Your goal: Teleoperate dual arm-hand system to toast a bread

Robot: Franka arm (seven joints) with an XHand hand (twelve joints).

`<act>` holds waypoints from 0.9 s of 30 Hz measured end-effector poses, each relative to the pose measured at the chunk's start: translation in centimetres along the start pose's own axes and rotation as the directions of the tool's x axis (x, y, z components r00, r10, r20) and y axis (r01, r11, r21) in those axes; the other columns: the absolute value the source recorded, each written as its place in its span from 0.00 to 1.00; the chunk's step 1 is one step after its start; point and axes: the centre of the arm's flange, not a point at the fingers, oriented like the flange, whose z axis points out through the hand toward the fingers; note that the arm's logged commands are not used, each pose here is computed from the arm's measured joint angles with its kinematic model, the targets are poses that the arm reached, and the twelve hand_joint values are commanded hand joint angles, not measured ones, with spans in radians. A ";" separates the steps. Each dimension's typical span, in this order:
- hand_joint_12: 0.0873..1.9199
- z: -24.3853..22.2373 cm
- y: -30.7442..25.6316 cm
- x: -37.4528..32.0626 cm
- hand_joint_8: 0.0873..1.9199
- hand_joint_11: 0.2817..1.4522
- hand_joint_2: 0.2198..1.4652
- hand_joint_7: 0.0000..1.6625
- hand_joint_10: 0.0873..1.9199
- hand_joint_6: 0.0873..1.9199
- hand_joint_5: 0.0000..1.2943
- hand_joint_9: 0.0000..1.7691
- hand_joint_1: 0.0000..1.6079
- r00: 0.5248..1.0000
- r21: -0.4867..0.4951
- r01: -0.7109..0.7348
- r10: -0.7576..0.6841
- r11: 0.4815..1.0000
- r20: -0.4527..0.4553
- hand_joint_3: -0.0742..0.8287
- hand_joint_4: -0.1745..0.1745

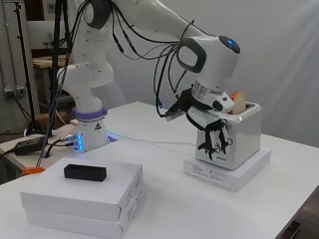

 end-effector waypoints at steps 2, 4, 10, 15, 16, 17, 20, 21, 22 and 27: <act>0.00 0.3 0.3 -0.2 0.00 0.45 0.71 0.73 0.19 0.00 0.53 0.67 0.05 1.000 0.012 0.000 0.000 1.000 0.001 0.08 0.69; 0.00 1.5 0.9 -0.2 0.00 0.41 0.69 0.69 0.05 0.00 0.53 0.68 0.07 1.000 0.041 -0.001 0.001 0.999 0.004 0.08 0.69; 0.00 5.6 1.9 -0.7 0.00 0.30 0.65 0.60 0.00 0.00 0.48 0.62 0.12 1.000 0.109 -0.003 0.003 0.994 -0.002 0.07 0.65; 0.00 8.4 2.3 -0.9 0.00 0.25 0.65 0.55 0.00 0.00 0.51 0.54 0.15 1.000 0.154 -0.008 0.007 0.988 0.012 0.08 0.60; 0.00 8.5 2.4 -1.0 0.00 0.31 0.67 0.61 0.00 0.00 0.60 0.60 0.18 1.000 0.147 -0.010 0.009 0.989 0.001 0.08 0.69; 0.18 8.6 2.4 -1.1 0.25 0.37 0.69 0.62 0.33 0.06 0.69 0.62 0.22 1.000 0.134 -0.010 0.013 0.991 -0.016 0.09 0.82; 0.06 9.0 1.7 -1.5 0.06 0.18 0.60 0.23 0.11 0.00 0.24 0.28 0.05 0.995 0.041 -0.022 0.026 0.999 -0.091 0.08 0.55; 0.01 9.3 1.4 -1.7 0.01 0.18 0.57 0.20 0.04 0.00 0.18 0.24 0.03 0.993 0.003 -0.032 0.032 0.999 -0.115 0.08 0.53; 0.00 10.2 0.9 -2.0 0.00 0.18 0.56 0.18 0.00 0.00 0.15 0.24 0.01 0.989 -0.041 -0.046 0.040 0.998 -0.140 0.08 0.52; 0.00 8.9 -1.4 -2.9 0.00 0.18 0.53 0.20 0.00 0.00 0.12 0.29 0.00 0.986 -0.166 -0.038 0.009 0.985 -0.168 0.08 0.49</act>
